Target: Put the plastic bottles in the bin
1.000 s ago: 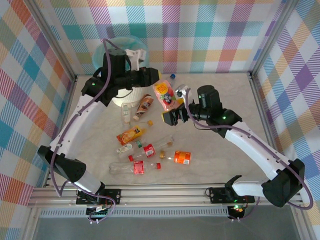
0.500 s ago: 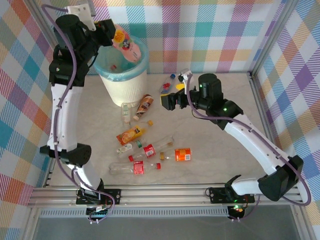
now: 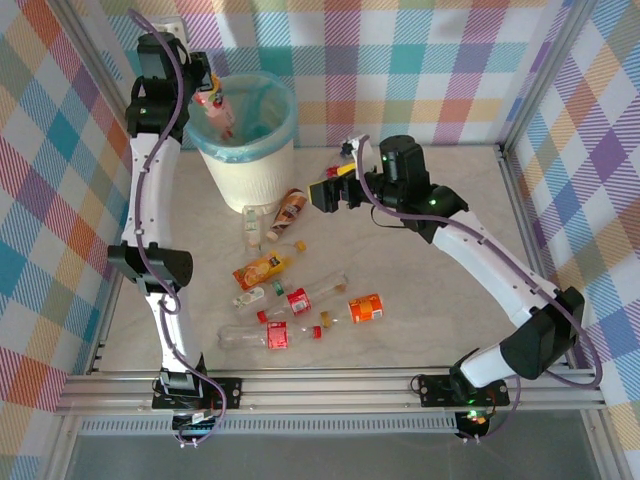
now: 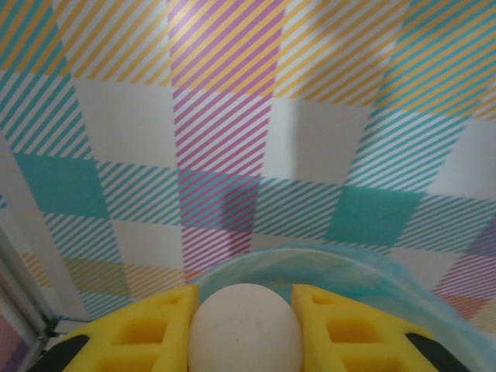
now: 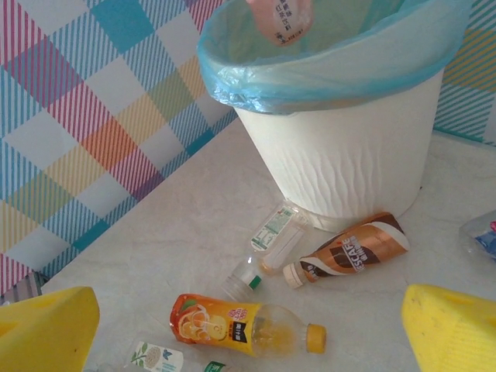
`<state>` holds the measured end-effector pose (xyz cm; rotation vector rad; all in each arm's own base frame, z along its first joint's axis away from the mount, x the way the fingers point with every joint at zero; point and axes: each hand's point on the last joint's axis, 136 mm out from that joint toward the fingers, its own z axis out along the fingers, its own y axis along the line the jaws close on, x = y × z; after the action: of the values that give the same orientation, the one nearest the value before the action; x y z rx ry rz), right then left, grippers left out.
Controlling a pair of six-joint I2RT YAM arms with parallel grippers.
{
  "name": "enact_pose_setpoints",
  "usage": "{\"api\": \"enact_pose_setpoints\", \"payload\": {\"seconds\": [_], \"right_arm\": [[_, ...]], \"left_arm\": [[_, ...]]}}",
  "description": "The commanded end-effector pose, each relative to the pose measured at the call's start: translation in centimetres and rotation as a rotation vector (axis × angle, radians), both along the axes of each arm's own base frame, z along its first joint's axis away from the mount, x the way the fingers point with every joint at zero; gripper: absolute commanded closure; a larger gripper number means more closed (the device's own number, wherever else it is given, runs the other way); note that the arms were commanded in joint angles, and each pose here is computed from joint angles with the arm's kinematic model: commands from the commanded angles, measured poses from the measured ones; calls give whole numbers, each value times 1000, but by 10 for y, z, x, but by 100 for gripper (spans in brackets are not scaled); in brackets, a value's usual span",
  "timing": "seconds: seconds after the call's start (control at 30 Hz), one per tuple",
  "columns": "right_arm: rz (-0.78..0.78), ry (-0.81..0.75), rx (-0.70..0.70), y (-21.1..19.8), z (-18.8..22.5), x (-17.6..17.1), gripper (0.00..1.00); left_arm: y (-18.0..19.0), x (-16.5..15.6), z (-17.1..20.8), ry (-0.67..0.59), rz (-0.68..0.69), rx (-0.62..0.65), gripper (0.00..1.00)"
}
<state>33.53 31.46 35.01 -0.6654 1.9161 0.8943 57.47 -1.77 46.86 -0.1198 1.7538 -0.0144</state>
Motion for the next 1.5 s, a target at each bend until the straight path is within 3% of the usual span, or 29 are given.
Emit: {"api": "enact_pose_setpoints", "payload": {"seconds": [0.0,0.3,0.47,0.73,0.87,1.0,1.1,1.17,1.33,1.47], "right_arm": [[40,9,6,9,2,-1,0],[49,21,-9,13,-7,2,0],[51,36,-25,12,-16,1,0],[63,49,-35,13,-24,-1,0],[70,56,-37,13,-26,-2,0],[76,60,-36,14,-26,-3,0],[78,58,-34,14,-25,-3,0],[77,61,-34,15,-26,-2,0],[80,67,-29,16,-25,-3,0],[79,74,-36,14,-26,-4,0]], "left_arm": [[-2,11,15,-75,-24,65,100],[-12,54,-47,5,-67,48,100],[-21,63,-79,73,-112,30,91],[-31,70,-123,178,-164,3,88],[-31,72,-143,229,-167,4,78],[-30,73,-150,245,-159,8,48],[-29,72,-142,225,-152,-1,43],[-29,72,-133,204,-145,-11,47],[-27,72,-124,176,-132,-22,79],[-28,65,-108,153,-130,-37,84]]}}
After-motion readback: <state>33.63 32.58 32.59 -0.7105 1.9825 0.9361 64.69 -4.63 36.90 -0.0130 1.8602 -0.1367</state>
